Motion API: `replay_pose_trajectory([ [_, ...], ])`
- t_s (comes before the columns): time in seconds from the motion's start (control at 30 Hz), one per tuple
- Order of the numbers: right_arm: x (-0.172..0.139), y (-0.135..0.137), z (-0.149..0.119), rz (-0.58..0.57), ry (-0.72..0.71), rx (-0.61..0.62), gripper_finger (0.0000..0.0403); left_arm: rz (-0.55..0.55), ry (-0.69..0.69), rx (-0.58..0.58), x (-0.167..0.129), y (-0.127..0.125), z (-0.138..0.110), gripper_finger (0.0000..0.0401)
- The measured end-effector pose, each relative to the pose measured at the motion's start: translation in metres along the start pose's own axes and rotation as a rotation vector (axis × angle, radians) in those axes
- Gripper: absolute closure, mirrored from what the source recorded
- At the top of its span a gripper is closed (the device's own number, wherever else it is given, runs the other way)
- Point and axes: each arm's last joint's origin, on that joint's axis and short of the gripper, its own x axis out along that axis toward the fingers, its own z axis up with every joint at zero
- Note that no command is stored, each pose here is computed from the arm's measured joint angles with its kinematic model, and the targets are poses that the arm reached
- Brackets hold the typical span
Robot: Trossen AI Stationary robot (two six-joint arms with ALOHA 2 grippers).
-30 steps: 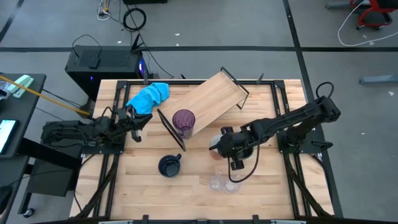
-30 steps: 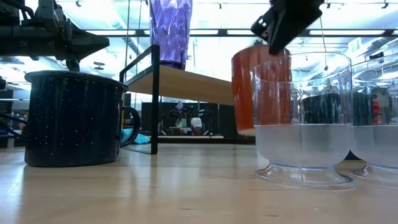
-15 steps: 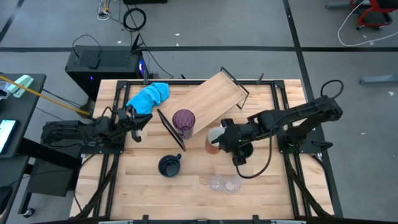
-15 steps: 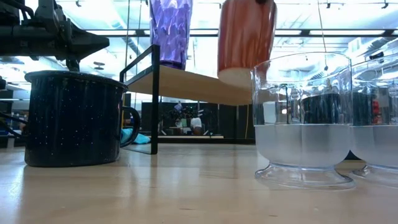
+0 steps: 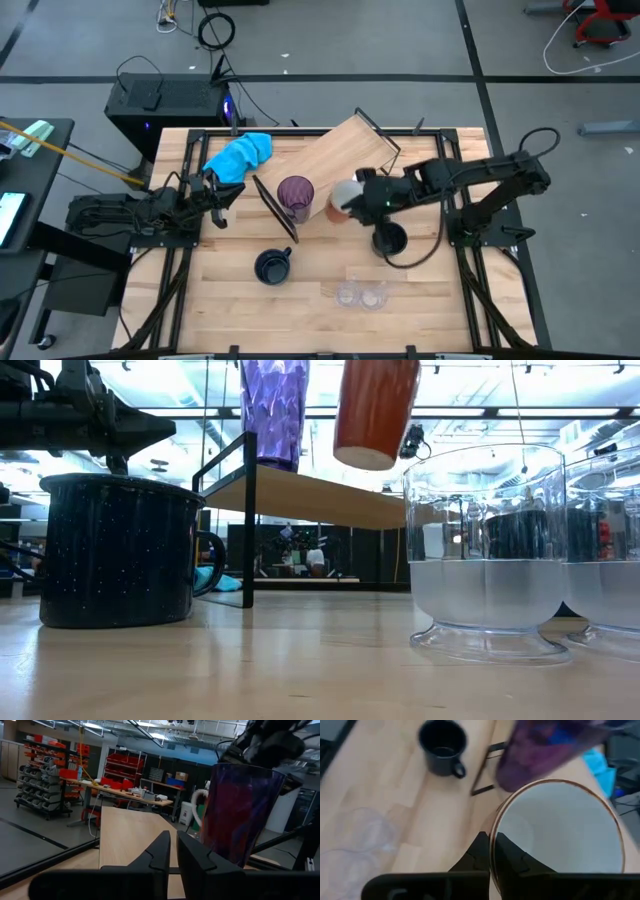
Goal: Stack small to large cups/mugs on shelf
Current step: Put the orange mug on the shelf
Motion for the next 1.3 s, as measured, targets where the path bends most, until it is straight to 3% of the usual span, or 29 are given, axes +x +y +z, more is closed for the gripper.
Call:
replay_pose_trajectory([
  [0.5,0.007,-0.057,-0.014,-0.082,0.044,0.053,0.0392,-0.001,0.0,0.0,0.0,0.0,0.0,0.0363],
  [1.3,0.025,-0.062,-0.014,-0.086,0.044,0.031,0.0379,-0.001,0.0,0.0,0.0,0.0,0.0,0.0361],
])
